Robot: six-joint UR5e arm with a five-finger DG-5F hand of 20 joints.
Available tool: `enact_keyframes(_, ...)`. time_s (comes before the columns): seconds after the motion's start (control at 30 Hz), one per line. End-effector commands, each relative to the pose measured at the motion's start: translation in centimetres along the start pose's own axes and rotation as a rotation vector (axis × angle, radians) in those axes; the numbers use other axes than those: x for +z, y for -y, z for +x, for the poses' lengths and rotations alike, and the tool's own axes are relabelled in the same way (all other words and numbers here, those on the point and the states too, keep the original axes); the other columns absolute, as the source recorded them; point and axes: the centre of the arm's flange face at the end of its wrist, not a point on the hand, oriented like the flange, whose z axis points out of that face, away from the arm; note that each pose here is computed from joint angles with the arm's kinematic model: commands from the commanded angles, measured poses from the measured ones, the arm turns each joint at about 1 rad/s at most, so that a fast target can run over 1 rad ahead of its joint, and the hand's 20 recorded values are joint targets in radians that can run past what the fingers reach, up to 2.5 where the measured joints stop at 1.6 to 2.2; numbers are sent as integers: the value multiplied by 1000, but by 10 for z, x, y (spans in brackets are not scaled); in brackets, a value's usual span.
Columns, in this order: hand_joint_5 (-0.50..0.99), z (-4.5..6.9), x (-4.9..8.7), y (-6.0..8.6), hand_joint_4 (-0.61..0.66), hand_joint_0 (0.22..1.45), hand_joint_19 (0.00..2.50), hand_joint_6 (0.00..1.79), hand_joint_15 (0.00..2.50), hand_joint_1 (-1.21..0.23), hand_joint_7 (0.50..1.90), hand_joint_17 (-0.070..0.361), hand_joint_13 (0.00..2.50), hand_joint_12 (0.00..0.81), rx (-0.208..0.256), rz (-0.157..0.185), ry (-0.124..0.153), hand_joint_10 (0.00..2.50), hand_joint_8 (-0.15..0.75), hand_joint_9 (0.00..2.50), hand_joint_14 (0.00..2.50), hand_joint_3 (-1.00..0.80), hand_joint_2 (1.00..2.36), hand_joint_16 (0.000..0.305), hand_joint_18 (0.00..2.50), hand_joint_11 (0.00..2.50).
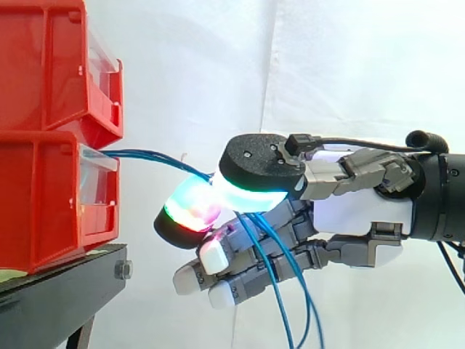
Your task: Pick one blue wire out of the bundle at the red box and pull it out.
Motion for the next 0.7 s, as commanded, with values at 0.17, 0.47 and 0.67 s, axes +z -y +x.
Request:
enact_keyframes(0.17,-179,0,0,0,214,531,319,882,271,-697,1002,144,593,450,0,-1,0,16,345,807,10,-500,1000,64,605,586)
enact_keyframes(0.47,-169,0,0,-1,161,584,342,896,281,-731,1110,138,601,444,0,-3,1,18,347,832,10,-235,1016,61,590,596)
enact_keyframes(0.67,-191,0,0,0,87,615,311,925,274,-828,1100,137,611,443,1,-2,1,17,338,794,10,-168,1020,61,612,603)
